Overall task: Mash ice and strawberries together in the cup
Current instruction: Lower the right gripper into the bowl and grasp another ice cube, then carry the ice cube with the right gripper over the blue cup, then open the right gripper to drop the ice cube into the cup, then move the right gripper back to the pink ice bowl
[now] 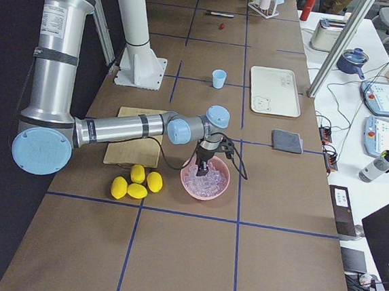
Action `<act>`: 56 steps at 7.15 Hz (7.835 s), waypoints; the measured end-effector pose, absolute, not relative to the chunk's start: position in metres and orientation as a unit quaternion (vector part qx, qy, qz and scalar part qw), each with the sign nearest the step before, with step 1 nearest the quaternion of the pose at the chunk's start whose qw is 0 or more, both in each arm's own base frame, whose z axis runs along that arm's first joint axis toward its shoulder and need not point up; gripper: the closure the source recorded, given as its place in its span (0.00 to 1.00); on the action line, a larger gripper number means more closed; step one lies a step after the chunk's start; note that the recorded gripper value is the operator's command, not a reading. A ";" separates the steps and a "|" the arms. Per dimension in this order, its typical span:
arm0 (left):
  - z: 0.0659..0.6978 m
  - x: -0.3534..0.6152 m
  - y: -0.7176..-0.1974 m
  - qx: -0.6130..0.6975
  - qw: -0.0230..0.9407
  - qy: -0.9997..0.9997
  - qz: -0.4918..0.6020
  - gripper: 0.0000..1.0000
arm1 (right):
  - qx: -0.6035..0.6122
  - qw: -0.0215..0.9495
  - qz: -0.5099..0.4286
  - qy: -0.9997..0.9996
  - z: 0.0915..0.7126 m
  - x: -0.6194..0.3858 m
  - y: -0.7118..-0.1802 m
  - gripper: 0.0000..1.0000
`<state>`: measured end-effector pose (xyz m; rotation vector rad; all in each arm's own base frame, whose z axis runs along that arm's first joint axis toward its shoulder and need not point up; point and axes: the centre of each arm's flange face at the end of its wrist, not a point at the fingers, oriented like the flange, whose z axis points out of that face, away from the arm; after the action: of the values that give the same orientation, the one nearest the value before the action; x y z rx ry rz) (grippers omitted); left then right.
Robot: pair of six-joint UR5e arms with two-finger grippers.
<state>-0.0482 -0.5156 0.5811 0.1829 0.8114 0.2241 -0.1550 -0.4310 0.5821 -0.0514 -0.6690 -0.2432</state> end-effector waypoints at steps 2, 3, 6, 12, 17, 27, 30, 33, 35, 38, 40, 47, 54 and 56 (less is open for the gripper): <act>0.581 -0.048 -0.516 0.089 0.909 0.393 0.109 0.00 | -0.027 0.937 -0.124 -0.326 0.586 -0.153 -0.429 0.38; 0.580 -0.048 -0.516 0.089 0.908 0.393 0.109 0.00 | -0.028 0.937 -0.124 -0.325 0.588 -0.153 -0.429 0.39; 0.578 -0.048 -0.518 0.091 0.908 0.393 0.110 0.00 | -0.036 0.938 -0.123 -0.323 0.598 -0.154 -0.429 0.39; 0.577 -0.048 -0.519 0.092 0.908 0.393 0.110 0.00 | -0.035 0.936 -0.124 -0.327 0.595 -0.154 -0.429 1.00; 0.572 -0.048 -0.519 0.095 0.908 0.394 0.109 0.00 | 0.033 0.931 -0.098 -0.350 0.504 -0.101 -0.425 1.00; 0.571 -0.048 -0.518 0.090 0.909 0.395 0.101 0.00 | -0.006 0.918 -0.036 -0.394 0.154 -0.488 -0.488 0.99; 0.571 -0.048 -0.518 0.089 0.909 0.395 0.101 0.00 | -0.013 0.919 -0.033 -0.393 0.160 -0.538 -0.486 0.98; 0.571 -0.048 -0.518 0.090 0.909 0.395 0.101 0.00 | -0.015 0.917 -0.040 -0.397 0.156 -0.545 -0.478 0.92; 0.570 -0.048 -0.518 0.090 0.909 0.395 0.101 0.00 | -0.016 0.915 -0.044 -0.400 0.153 -0.547 -0.474 0.79; 0.570 -0.048 -0.518 0.090 0.909 0.395 0.101 0.00 | -0.017 0.915 -0.046 -0.402 0.151 -0.548 -0.473 0.32; 0.570 -0.048 -0.518 0.090 0.909 0.395 0.101 0.00 | -0.017 0.914 -0.047 -0.402 0.151 -0.548 -0.472 0.17; 0.568 -0.048 -0.519 0.092 0.909 0.395 0.102 0.00 | -0.006 0.912 -0.036 -0.410 0.136 -0.517 -0.473 0.01; 0.568 -0.048 -0.519 0.094 0.908 0.394 0.102 0.00 | 0.037 0.922 -0.019 -0.385 0.316 -0.170 -0.480 0.01; 0.566 -0.048 -0.519 0.096 0.908 0.394 0.103 0.00 | 0.045 0.931 -0.076 -0.355 0.397 -0.093 -0.475 0.01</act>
<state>-0.0480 -0.5192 0.5658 0.1973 0.8134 0.2126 -0.0935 -0.4751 0.3973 0.0923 -0.7265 -0.1566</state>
